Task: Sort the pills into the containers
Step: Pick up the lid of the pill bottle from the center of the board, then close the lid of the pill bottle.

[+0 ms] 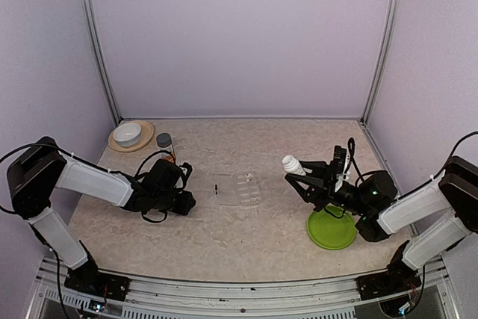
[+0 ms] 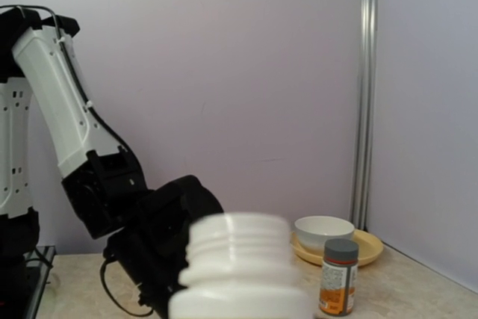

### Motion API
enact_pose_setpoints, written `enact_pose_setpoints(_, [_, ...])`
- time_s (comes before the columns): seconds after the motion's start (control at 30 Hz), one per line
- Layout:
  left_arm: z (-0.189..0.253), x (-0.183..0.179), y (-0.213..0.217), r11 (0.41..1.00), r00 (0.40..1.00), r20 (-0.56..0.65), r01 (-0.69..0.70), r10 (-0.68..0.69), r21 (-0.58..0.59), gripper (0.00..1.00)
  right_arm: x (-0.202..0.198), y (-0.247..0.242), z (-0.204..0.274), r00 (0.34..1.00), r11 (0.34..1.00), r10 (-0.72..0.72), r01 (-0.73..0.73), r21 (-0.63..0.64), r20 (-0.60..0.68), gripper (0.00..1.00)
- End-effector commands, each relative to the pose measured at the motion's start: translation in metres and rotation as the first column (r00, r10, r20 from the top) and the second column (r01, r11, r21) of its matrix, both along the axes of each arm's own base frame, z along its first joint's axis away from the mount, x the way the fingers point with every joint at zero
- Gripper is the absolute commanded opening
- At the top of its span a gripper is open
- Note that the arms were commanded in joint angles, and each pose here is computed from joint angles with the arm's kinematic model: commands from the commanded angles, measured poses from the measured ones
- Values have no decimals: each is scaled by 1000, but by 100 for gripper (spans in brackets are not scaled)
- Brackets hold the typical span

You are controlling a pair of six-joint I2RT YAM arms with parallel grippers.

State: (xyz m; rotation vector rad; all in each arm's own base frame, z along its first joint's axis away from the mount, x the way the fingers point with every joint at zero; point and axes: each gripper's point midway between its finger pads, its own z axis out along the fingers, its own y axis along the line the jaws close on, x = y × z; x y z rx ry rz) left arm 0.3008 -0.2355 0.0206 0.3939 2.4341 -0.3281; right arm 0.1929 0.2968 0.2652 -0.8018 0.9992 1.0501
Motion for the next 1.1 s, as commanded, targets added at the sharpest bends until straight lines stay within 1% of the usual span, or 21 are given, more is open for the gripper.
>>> enact_pose_setpoints(0.0, [28,4,-12,997,998,51,39,-36,-69,25,-9,8,18,996,997,62,-64,37,69,0])
enact_pose_setpoints(0.13, [61,-4,-28,983,992,95,97,-83,-155,25,-10,16,13,993,994,105,-106,9,60,0])
enact_pose_setpoints(0.37, [136,-27,-63,932,964,204,226,-171,-284,24,-10,27,7,988,989,145,-144,-26,50,0])
enact_pose_setpoints(0.43, [165,-36,-75,908,948,247,273,-198,-319,24,-11,31,4,987,988,153,-152,-39,47,0])
enact_pose_setpoints(0.53, [196,-50,-91,870,925,293,340,-241,-357,24,-12,40,0,986,985,162,-159,-65,45,0])
enact_pose_setpoints(0.67, [236,-68,-112,810,902,339,400,-266,-429,24,-15,49,-4,985,982,167,-162,-96,50,0])
enact_pose_setpoints(0.87, [275,-85,-136,722,873,383,472,-302,-506,25,-17,53,-5,986,983,155,-148,-108,57,0])
enact_pose_setpoints(1.07, [291,-96,-152,663,863,389,500,-324,-557,24,-10,56,-7,996,990,73,-66,-125,55,0])
